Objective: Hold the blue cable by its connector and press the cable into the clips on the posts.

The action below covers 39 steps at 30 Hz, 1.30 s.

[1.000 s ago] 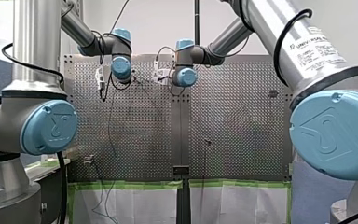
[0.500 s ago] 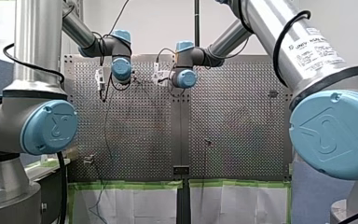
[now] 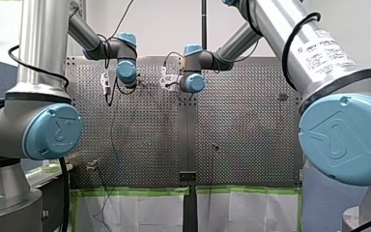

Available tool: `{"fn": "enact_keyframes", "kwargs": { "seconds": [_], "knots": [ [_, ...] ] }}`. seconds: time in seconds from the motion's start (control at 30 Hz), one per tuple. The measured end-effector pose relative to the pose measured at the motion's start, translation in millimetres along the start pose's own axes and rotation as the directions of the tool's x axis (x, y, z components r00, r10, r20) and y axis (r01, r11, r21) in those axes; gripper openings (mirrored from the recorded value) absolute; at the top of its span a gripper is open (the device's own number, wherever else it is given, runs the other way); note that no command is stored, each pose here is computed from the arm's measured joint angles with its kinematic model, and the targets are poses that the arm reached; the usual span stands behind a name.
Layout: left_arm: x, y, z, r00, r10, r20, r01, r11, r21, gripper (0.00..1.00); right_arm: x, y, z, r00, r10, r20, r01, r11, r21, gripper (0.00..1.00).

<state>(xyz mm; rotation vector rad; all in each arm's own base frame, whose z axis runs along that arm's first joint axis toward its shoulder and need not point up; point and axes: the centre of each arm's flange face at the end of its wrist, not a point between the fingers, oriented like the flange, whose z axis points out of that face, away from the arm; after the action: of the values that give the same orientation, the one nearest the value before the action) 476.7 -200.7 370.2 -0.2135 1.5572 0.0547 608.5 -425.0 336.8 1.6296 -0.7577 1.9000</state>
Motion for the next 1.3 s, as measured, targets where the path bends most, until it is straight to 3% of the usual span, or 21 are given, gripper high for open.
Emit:
{"fn": "enact_keyframes", "kwargs": {
  "seconds": [0.33,0.73,0.97,1.3],
  "knots": [
    [14,6.7,16,0.9998,0.005,-0.021,-0.005,1.0,-0.003,0.02,1,6.5,2.0,1.0,-0.003,-0.004,0.003,1.0,-0.009,0.0],
    [-10,10.5,37,0.9998,-0.011,0.014,0.011,0.9998,0.014,0.02,2,19.4,5.6,0.9999,-0.005,-0.011,0.005,0.9997,-0.025,0.0],
    [6,12.7,51,0.9994,0.001,-0.033,0.0,0.9995,0.033,0.02,5,31.8,9.7,0.9998,-0.008,-0.02,0.007,0.9992,-0.041,0.0],
    [8,24.3,66,0.9993,-0.008,-0.038,0.01,0.9988,0.047,0.02,-1,48.8,19.0,0.9995,-0.01,-0.03,0.009,0.9988,-0.049,0.0]
  ]
}}
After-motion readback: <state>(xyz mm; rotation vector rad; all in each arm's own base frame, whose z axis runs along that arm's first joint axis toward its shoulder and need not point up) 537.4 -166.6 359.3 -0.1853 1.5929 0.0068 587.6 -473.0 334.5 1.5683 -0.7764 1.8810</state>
